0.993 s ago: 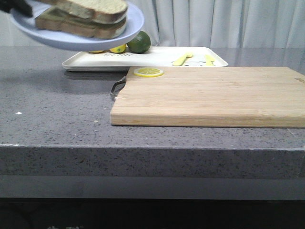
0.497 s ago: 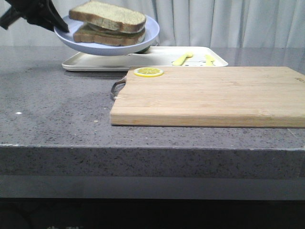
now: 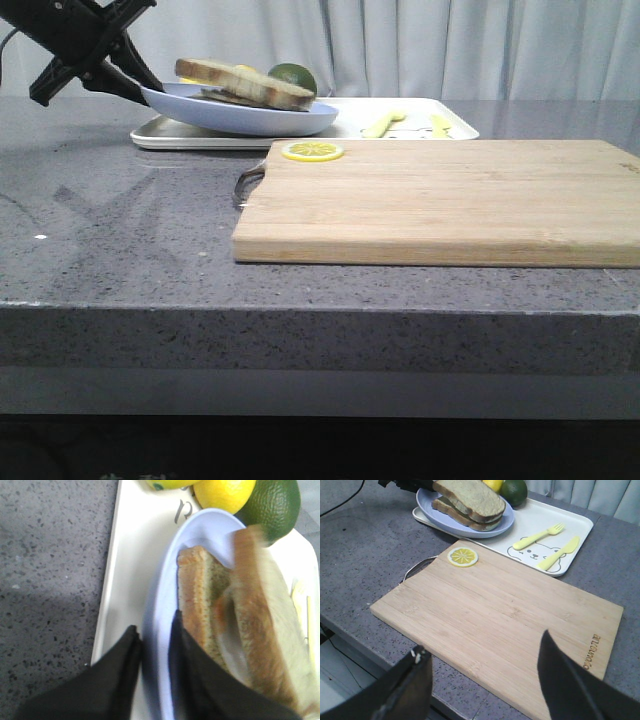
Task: Place bread and move sandwich to tray
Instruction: 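Lift the blue plate with the sandwich and lower it onto the white tray, then release the plate and withdraw the left gripper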
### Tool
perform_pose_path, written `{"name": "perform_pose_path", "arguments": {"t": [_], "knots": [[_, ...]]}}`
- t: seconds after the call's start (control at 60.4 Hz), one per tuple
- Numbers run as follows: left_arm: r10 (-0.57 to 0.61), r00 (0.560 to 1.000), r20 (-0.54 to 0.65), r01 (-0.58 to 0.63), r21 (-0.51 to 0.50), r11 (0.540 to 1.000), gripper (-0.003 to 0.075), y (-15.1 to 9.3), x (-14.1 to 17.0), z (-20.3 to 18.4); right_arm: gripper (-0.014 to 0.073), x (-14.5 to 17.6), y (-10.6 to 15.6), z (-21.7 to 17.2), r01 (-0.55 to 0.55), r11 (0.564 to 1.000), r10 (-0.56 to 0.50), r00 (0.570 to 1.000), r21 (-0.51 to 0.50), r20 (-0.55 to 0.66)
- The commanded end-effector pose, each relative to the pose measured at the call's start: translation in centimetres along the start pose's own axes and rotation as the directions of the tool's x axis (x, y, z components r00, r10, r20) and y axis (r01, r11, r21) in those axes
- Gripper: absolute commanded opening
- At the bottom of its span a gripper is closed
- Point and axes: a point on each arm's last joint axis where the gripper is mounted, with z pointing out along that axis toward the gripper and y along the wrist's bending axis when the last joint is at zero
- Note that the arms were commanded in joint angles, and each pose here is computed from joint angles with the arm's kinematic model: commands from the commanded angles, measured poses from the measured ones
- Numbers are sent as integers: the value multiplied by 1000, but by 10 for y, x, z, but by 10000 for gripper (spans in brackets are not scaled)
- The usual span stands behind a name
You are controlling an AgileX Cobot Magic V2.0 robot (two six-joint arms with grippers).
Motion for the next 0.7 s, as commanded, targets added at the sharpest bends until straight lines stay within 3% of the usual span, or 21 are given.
{"name": "perform_pose_path", "arguments": {"t": [0.0,0.149,0.364,0.679], "knots": [[2,995,101,-12,98,995,307,-39,-13,-33,476,-14,-2,-4,6,1000,-8,995,21,99],[7,997,76,-15,102,995,412,-41,-11,-35,476,-14,-2,-4,6,1000,-8,995,21,99],[138,981,138,-154,116,981,413,-69,-14,-72,476,-14,-2,-4,6,1000,-8,995,21,99],[324,905,277,-337,0,942,413,-113,0,-159,476,-14,-2,-4,6,1000,-8,995,21,99]]}}
